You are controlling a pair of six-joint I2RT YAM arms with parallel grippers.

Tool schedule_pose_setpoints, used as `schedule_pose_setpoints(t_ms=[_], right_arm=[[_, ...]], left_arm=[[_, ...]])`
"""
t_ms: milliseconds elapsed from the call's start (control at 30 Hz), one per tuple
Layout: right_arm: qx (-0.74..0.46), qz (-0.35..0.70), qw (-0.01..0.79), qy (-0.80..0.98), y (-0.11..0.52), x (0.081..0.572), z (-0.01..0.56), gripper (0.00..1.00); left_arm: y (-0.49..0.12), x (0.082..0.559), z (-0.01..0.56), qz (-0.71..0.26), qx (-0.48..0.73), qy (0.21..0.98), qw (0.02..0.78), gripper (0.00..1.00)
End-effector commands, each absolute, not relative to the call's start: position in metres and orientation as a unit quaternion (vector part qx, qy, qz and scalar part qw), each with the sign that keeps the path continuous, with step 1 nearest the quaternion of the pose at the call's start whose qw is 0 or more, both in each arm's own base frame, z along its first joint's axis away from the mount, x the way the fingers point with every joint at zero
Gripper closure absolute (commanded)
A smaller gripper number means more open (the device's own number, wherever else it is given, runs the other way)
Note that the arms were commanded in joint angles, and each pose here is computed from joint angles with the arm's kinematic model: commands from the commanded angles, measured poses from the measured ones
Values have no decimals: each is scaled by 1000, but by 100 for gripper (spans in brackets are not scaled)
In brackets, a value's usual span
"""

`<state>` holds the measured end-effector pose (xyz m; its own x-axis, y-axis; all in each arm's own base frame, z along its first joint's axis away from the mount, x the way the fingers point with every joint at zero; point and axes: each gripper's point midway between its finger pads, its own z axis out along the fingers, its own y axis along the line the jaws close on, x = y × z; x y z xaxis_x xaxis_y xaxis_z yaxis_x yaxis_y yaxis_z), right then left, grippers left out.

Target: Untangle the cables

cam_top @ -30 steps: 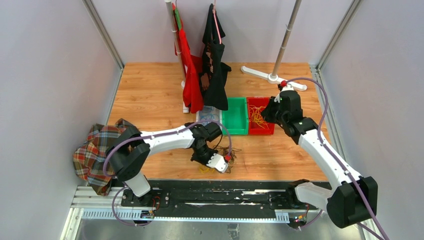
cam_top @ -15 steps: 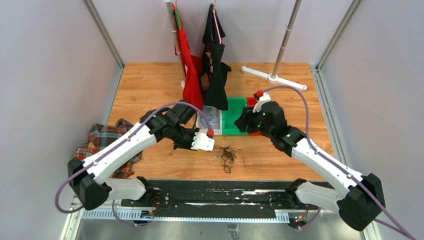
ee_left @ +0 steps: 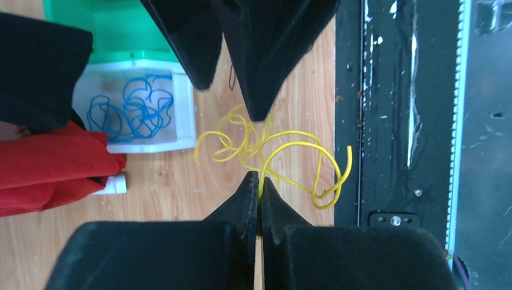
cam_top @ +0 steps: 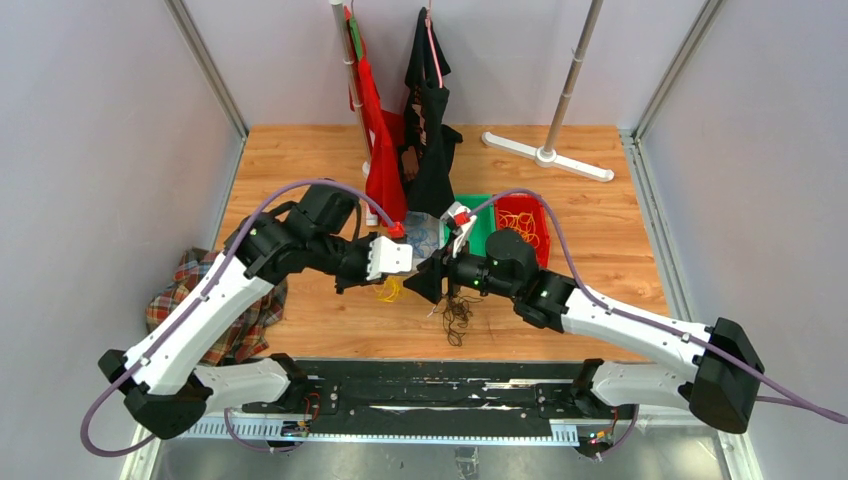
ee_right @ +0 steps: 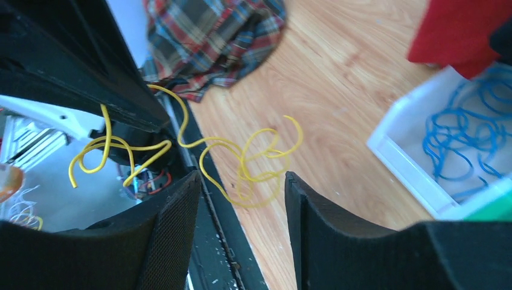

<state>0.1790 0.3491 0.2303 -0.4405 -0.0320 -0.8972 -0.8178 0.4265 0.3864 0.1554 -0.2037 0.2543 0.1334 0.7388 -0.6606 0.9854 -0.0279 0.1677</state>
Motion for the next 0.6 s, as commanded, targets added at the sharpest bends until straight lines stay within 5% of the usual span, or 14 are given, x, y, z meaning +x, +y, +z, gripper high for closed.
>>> schedule_pose_setpoints(t_ms=[0, 567], right_arm=[[-342, 510, 450, 649, 373, 156, 263, 46], [-348, 559, 423, 623, 387, 134, 264, 45]], left_arm=[[-212, 136, 281, -257, 673, 612, 326, 100], [-230, 129, 327, -300, 677, 562, 368, 99]])
